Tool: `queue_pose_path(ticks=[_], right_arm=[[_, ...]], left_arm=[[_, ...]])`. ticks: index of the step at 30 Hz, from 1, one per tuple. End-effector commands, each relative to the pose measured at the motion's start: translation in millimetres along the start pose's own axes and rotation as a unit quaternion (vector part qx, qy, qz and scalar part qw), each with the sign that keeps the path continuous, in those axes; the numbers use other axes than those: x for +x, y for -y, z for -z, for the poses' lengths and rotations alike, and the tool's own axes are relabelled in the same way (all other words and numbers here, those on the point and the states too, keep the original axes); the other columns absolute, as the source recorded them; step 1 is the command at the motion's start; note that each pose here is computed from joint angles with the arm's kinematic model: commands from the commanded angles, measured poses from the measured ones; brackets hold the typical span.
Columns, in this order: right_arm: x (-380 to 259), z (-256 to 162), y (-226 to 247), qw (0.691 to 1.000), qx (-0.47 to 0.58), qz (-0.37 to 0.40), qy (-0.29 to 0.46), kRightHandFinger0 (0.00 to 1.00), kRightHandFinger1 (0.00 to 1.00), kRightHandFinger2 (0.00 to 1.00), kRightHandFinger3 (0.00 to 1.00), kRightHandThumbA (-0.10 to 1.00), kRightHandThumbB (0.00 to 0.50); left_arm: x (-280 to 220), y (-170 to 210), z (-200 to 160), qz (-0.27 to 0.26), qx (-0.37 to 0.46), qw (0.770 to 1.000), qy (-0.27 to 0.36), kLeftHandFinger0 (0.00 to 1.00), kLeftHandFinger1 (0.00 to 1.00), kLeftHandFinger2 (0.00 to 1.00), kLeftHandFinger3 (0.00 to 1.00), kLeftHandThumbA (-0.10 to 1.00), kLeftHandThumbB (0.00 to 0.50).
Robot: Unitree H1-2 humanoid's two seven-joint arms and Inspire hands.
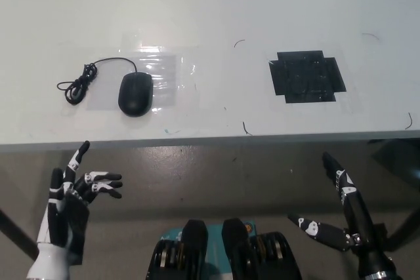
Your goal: The robot uses left hand to click on the left button of the black mouse, which is placed on the left area of the table
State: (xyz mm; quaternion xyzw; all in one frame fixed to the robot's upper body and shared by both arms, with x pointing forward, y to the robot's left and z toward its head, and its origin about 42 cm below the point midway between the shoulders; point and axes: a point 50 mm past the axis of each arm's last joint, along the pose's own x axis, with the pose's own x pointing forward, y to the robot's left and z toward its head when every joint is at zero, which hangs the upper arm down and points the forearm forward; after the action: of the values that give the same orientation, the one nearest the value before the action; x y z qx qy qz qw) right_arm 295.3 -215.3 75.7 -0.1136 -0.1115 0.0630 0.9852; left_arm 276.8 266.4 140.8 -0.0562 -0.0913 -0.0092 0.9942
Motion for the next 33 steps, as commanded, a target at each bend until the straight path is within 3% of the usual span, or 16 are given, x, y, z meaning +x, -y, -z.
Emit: queue_pose_path(ticks=[1,9,11,13,15,16,18,20,22,24,33], right_arm=[[11.6,-11.0,4.0,0.999,-0.003,0.011,0.047,1.0,1.0,1.0,1.0,0.96,0.127],[11.2,-12.7,3.8,0.999,-0.006,0.011,0.046,1.0,1.0,1.0,1.0,0.95,0.114],[11.1,-13.2,4.0,0.999,-0.007,0.01,0.047,1.0,1.0,1.0,1.0,0.95,0.108],[11.4,-12.8,4.1,0.999,-0.007,0.01,0.047,1.0,1.0,1.0,1.0,0.95,0.108],[13.1,-13.5,4.6,0.999,-0.008,0.012,0.049,1.0,1.0,1.0,1.0,0.95,0.108],[13.8,-13.9,4.8,0.999,-0.008,0.012,0.051,1.0,1.0,1.0,1.0,0.95,0.102],[13.8,-14.1,4.7,0.999,-0.008,0.012,0.051,1.0,1.0,1.0,1.0,0.95,0.099],[13.8,-13.7,4.3,0.999,-0.008,0.013,0.05,1.0,1.0,1.0,1.0,0.95,0.104],[13.8,-13.7,4.2,0.999,-0.008,0.013,0.051,0.99,1.0,1.0,1.0,0.96,0.097],[13.8,-13.7,4.2,0.999,-0.007,0.014,0.051,0.99,1.0,1.0,1.0,0.96,0.096],[13.7,-13.8,4.0,0.999,-0.006,0.013,0.05,0.97,1.0,1.0,1.0,0.97,0.105]], left_arm=[[9.3,1.9,-15.7,0.022,-0.023,0.999,0.012,0.61,0.36,0.57,1.0,1.0,0.084],[12.1,0.1,-18.5,0.035,-0.054,0.998,0.007,0.61,0.36,0.57,1.0,1.0,0.1],[13.8,-1.3,-18.7,0.048,-0.097,0.994,0.001,0.56,0.32,0.56,1.0,1.0,0.152],[15.6,-3.2,-18.9,0.059,-0.149,0.987,-0.013,0.36,0.25,0.52,1.0,1.0,0.216],[19.4,-6.3,-20.5,0.086,-0.212,0.973,-0.029,0.04,0.1,0.38,1.0,1.0,0.263],[21.4,-7.7,-21.2,0.106,-0.252,0.961,-0.035,0.0,0.0,0.32,1.0,1.0,0.293],[22.6,-8.3,-22.4,0.122,-0.264,0.956,-0.036,0.0,0.05,0.37,1.0,1.0,0.296],[24.3,-8.9,-23.2,0.135,-0.266,0.954,-0.039,0.0,0.03,0.28,1.0,1.0,0.306],[25.4,-10.4,-23.2,0.164,-0.29,0.941,-0.057,0.0,0.0,0.13,1.0,1.0,0.317],[25.8,-10.9,-23.4,0.168,-0.306,0.934,-0.069,0.0,0.0,0.06,1.0,1.0,0.323],[26.0,-13.2,-25.1,0.189,-0.345,0.916,-0.081,0.0,0.0,0.06,1.0,1.0,0.31]])
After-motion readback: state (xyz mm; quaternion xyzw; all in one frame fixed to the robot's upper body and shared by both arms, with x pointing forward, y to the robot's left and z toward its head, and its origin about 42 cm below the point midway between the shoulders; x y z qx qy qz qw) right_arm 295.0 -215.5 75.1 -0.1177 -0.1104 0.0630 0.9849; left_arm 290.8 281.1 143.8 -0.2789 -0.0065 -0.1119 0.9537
